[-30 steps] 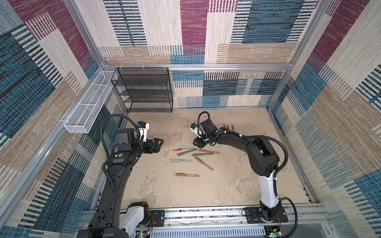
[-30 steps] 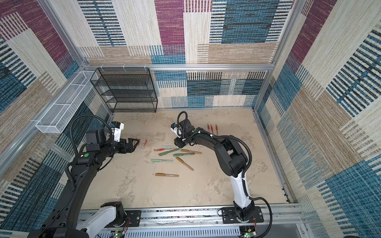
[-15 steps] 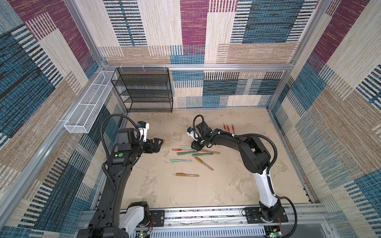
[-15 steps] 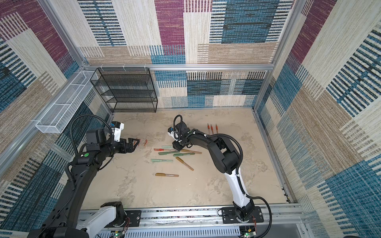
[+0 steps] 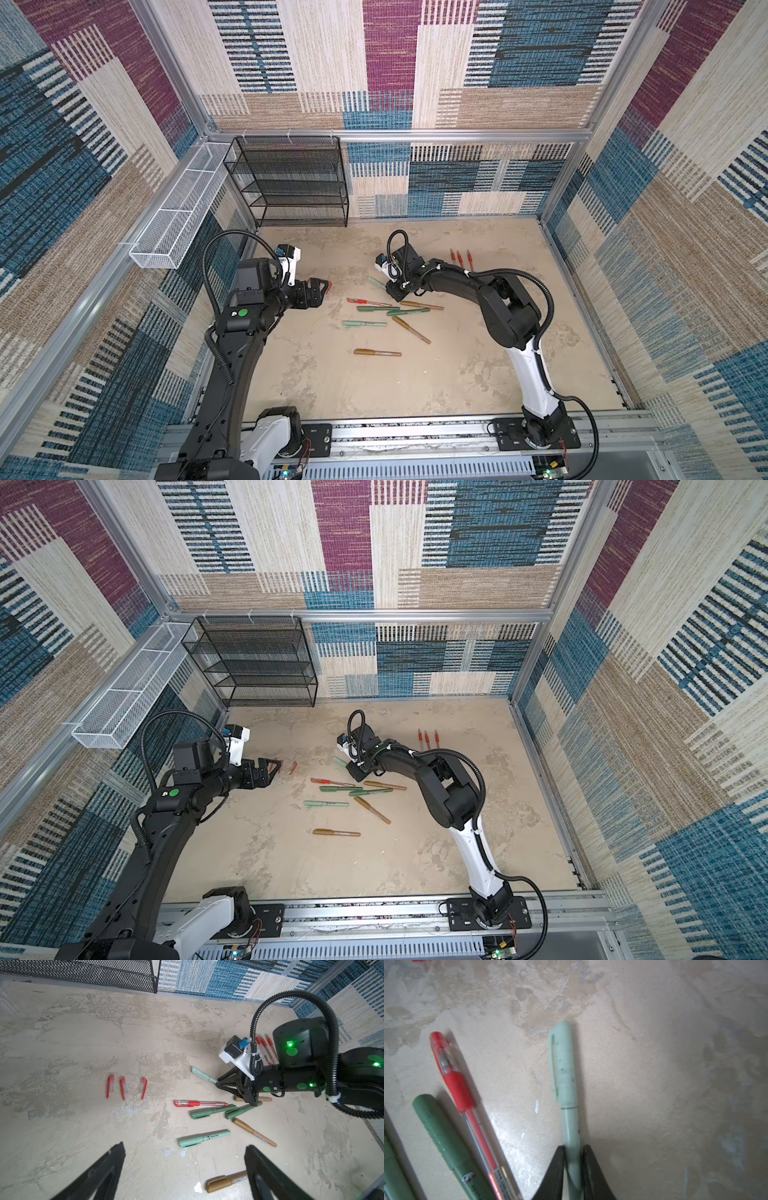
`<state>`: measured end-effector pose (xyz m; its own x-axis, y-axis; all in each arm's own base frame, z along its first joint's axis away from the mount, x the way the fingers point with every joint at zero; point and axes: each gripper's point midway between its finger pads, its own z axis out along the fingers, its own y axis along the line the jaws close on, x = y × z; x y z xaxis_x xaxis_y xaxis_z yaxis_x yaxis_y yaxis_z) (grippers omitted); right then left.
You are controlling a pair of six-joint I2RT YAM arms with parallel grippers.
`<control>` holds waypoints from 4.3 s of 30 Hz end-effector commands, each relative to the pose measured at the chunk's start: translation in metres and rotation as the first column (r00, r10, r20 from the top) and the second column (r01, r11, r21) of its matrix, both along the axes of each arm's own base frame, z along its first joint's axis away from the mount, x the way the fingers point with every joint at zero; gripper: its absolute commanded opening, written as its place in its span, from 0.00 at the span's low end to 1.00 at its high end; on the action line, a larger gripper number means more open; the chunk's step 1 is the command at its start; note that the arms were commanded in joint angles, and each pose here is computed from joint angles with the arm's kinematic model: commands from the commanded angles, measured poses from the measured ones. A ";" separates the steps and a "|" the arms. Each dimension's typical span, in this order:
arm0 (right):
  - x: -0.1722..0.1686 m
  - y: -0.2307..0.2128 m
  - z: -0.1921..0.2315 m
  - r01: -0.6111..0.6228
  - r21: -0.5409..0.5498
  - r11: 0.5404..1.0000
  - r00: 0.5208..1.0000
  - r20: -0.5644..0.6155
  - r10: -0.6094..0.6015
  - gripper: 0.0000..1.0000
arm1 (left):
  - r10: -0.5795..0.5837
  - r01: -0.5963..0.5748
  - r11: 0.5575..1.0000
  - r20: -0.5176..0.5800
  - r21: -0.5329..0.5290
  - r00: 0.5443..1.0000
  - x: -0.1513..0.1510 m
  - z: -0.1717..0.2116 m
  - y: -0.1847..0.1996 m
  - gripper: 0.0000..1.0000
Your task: Open the pen caps
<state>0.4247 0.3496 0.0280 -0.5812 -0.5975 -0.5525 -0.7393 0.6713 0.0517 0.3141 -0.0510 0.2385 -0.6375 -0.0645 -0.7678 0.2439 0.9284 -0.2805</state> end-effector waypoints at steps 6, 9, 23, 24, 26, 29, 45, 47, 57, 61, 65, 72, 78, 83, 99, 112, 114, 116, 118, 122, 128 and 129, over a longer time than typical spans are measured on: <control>0.007 -0.012 0.017 0.080 -0.015 0.997 0.996 0.041 -0.080 0.09 | -0.012 0.012 1.000 0.014 -0.012 1.000 0.001 0.006 -0.002 0.94; 0.011 -0.015 0.034 0.118 0.020 0.993 0.988 0.093 -0.119 0.07 | -0.028 0.029 0.999 0.028 -0.043 0.999 0.000 0.012 -0.008 0.94; -0.035 -0.001 0.162 0.174 0.400 0.900 0.932 0.226 -0.281 0.06 | -0.198 0.208 0.935 0.062 -0.287 0.978 -0.008 0.041 -0.049 0.92; -0.041 0.002 0.168 0.180 0.428 0.886 0.930 0.219 -0.295 0.06 | -0.207 0.217 0.929 0.064 -0.301 0.976 -0.008 0.042 -0.051 0.92; -0.053 0.008 0.180 0.186 0.475 0.860 0.929 0.200 -0.311 0.06 | -0.221 0.227 0.915 0.059 -0.333 0.974 -0.009 0.045 -0.055 0.91; -0.072 0.022 0.197 0.178 0.548 0.817 0.926 0.186 -0.327 0.06 | -0.241 0.243 0.888 0.057 -0.390 0.969 -0.010 0.049 -0.060 0.91; -0.143 0.093 0.223 0.069 0.629 0.774 0.953 0.188 -0.238 0.06 | -0.213 0.198 0.858 0.023 -0.473 0.977 -0.002 0.038 -0.062 0.82; -0.148 0.099 0.221 0.057 0.625 0.779 0.956 0.190 -0.222 0.06 | -0.206 0.189 0.855 0.018 -0.484 0.978 -0.001 0.037 -0.062 0.76; -0.163 0.110 0.219 0.033 0.609 0.793 0.963 0.194 -0.189 0.05 | -0.179 0.155 0.860 -0.004 -0.486 0.984 0.002 0.037 -0.058 0.39; -0.168 0.112 0.222 0.018 0.629 0.777 0.962 0.200 -0.184 0.05 | -0.174 0.154 0.860 0.004 -0.486 0.985 0.002 0.034 -0.058 0.29; -0.169 0.118 0.222 0.012 0.614 0.789 0.964 0.201 -0.172 0.05 | -0.175 0.151 0.862 -0.003 -0.485 0.985 0.001 0.036 -0.058 0.08; -0.167 0.118 0.227 0.012 0.610 0.792 0.960 0.215 -0.180 0.22 | -0.174 0.153 0.864 0.001 -0.480 0.985 0.000 0.037 -0.057 0.00; -0.163 0.119 0.224 0.013 0.611 0.791 0.962 0.209 -0.177 0.36 | -0.177 0.159 0.863 0.008 -0.479 0.984 -0.001 0.037 -0.057 0.00; -0.157 0.122 0.222 0.002 0.616 0.788 0.966 0.201 -0.160 0.36 | -0.190 0.178 0.856 0.025 -0.486 0.982 -0.002 0.038 -0.059 0.00; -0.147 0.126 0.212 0.018 0.615 0.788 0.977 0.157 -0.145 0.00 | -0.188 0.173 0.854 0.017 -0.491 0.982 -0.002 0.034 -0.058 0.35; -0.154 0.135 0.218 -0.015 0.618 0.786 0.978 0.174 -0.118 0.00 | -0.176 0.153 0.857 0.000 -0.493 0.984 0.002 0.026 -0.057 0.19; -0.154 0.136 0.215 -0.013 0.608 0.794 0.978 0.172 -0.116 0.00 | -0.172 0.144 0.858 -0.010 -0.493 0.985 0.002 0.026 -0.056 0.03; -0.154 0.135 0.213 -0.012 0.605 0.796 0.979 0.169 -0.114 0.00 | -0.171 0.145 0.858 -0.008 -0.493 0.985 0.002 0.028 -0.056 0.00; -0.155 0.132 0.208 -0.008 0.605 0.797 0.979 0.167 -0.117 0.00 | -0.171 0.147 0.858 -0.002 -0.492 0.985 0.003 0.030 -0.056 0.00; -0.160 0.126 0.192 0.013 0.584 0.811 0.984 0.138 -0.115 0.00 | -0.165 0.143 0.864 -0.004 -0.483 0.986 0.002 0.032 -0.055 0.00; -0.171 0.106 0.171 0.050 0.571 0.820 0.987 0.099 -0.129 0.00 | -0.150 0.133 0.874 0.001 -0.467 0.989 0.005 0.034 -0.051 0.00; -0.173 0.102 0.167 0.057 0.569 0.820 0.987 0.091 -0.132 0.00 | -0.146 0.131 0.877 0.002 -0.463 0.989 0.005 0.034 -0.051 0.00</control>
